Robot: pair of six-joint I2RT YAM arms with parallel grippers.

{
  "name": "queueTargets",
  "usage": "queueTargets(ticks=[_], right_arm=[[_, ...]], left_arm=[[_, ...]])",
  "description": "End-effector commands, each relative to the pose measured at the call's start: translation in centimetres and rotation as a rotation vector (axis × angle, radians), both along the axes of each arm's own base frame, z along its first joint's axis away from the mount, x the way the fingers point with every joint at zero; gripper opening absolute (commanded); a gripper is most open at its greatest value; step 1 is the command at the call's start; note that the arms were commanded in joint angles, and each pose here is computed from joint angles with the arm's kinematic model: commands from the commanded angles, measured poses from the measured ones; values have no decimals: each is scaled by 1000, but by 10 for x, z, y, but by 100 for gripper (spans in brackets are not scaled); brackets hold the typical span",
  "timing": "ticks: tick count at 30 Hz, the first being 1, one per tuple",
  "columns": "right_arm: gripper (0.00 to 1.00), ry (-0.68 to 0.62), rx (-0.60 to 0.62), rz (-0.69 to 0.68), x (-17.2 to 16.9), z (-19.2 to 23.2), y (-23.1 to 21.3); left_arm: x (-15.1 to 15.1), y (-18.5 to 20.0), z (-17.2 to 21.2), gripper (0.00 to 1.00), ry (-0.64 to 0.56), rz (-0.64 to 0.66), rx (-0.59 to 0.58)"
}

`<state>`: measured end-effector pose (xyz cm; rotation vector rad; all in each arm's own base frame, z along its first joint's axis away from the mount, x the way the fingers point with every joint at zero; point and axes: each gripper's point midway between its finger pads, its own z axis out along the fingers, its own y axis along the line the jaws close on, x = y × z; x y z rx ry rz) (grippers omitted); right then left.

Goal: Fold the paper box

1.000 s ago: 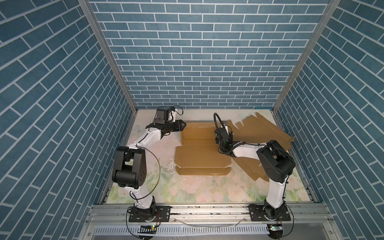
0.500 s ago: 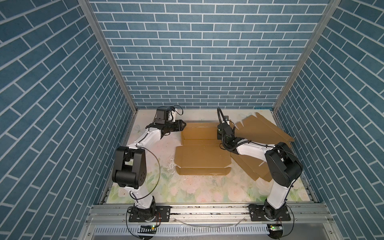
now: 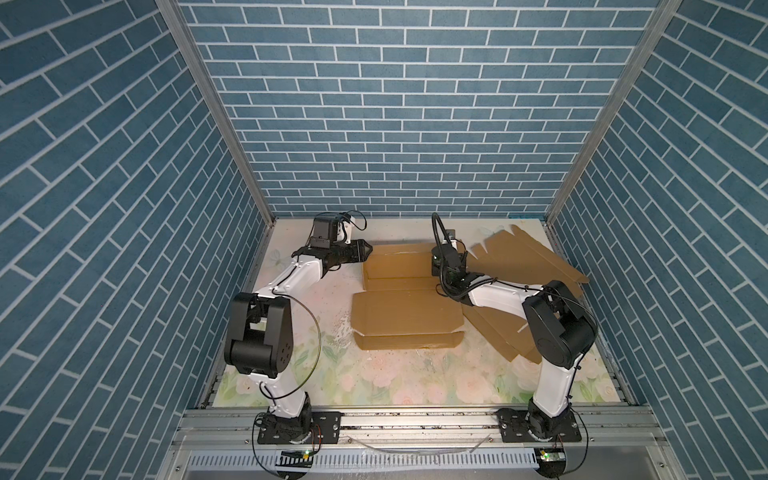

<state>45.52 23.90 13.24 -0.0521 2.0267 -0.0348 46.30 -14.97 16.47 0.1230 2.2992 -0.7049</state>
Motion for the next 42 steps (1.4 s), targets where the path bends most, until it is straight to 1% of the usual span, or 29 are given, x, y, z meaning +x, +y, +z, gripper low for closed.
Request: queueTargets(ticks=[1,3,8,11,14,18,22,25,29,33,34,36,40,42], right_arm=[[0,22,-25,-28,-2,-10,-9],[0,24,-6,-25,-4,-8,-9],[0,52,64,-29,-10,-1,-10],[0,79,111,-34,-14,3,-11],[0,110,160,-40,-16,7,-11],[0,200,264,-87,-22,6,-16],[0,334,405,-166,-32,-4,-25],[0,471,525,-224,-42,-15,-32],[0,588,666,-246,-59,-19,-31],[0,667,767,-243,-78,-20,-24],[0,675,792,-260,-82,-19,-26],[0,725,866,-260,-95,-18,-20],[0,795,988,-329,-119,-19,-18],[0,831,1022,-379,-133,-26,-20]], left_arm=[[-21,5,-30,62,138,8,38],[-20,6,-13,67,106,21,20],[-19,16,49,75,-3,65,-21],[-25,24,80,77,-56,86,-15],[-33,28,102,78,-90,96,-16],[-47,29,126,77,-130,102,-34],[-58,34,140,77,-152,105,-10],[-65,36,146,78,-159,101,10],[-67,42,151,77,-167,114,31],[-65,50,153,77,-164,145,22],[-64,52,153,77,-161,153,20],[-64,56,156,77,-167,165,15],[-62,58,154,77,-159,170,15],[-61,58,148,77,-149,175,14]])
